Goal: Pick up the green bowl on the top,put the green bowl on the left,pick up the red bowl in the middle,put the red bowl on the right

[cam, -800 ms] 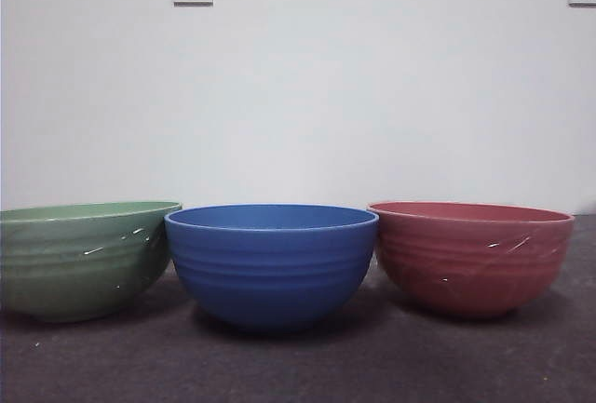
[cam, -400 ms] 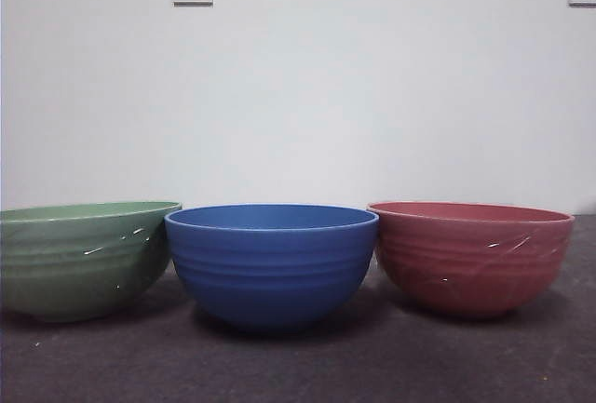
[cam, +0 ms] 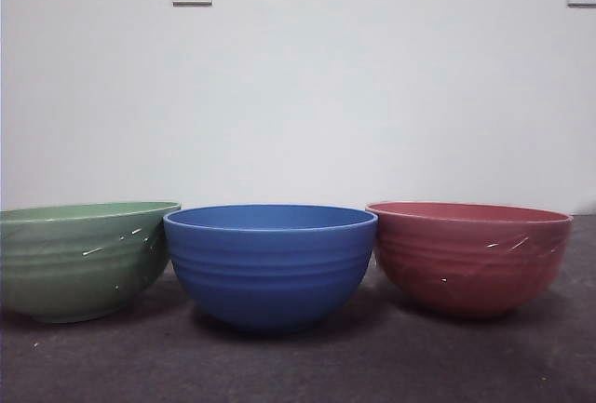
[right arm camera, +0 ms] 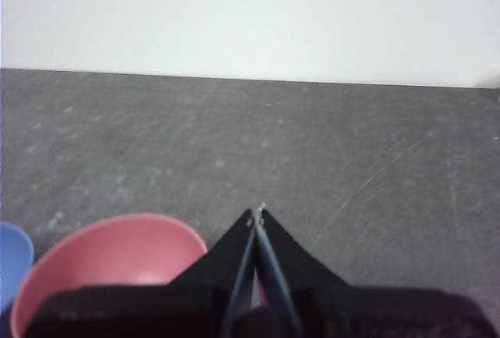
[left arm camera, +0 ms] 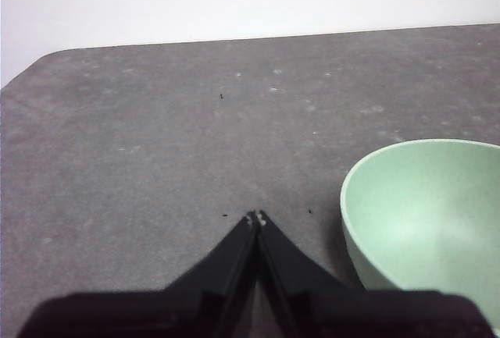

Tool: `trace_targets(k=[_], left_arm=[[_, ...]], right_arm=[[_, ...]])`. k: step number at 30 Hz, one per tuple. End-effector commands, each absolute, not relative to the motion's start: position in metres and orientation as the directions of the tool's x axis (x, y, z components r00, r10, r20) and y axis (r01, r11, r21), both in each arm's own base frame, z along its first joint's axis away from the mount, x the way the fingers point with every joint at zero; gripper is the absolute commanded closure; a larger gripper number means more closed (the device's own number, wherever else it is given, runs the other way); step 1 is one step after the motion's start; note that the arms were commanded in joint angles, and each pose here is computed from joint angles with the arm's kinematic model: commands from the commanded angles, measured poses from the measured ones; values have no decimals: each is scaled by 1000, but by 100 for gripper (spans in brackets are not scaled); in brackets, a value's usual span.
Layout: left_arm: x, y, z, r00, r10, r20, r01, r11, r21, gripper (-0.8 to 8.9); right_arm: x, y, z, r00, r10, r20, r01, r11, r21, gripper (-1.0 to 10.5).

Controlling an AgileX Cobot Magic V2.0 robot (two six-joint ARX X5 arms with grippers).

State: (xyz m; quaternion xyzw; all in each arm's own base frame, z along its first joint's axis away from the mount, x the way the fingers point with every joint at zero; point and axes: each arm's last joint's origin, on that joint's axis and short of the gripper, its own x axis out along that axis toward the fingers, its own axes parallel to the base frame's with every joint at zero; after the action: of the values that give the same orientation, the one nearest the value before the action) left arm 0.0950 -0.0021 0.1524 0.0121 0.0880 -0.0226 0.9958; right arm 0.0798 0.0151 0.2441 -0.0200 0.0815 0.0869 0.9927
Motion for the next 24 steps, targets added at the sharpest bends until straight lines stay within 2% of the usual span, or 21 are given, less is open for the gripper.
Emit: trace_targets(k=[1,6,11,24], left_arm=[[96,-2,147,982,-39,-187,42,999,14,817],[96,-2,147,982,-39,-187,42,999,14,817],[96,-2,147,982,-39,-187,42,999,14,817],[96,-2,147,982,-39,-187,42,999,14,817]], right_arm=[[84,13,210,971,169,-171,-178,983,-38,945],[92,12,172,974,183,-137,-188,982,-31,945],[95,12,153,971,184,-152,-188,982,-13,945],[95,12,149,969,175,-176,-177,984,7,945]])
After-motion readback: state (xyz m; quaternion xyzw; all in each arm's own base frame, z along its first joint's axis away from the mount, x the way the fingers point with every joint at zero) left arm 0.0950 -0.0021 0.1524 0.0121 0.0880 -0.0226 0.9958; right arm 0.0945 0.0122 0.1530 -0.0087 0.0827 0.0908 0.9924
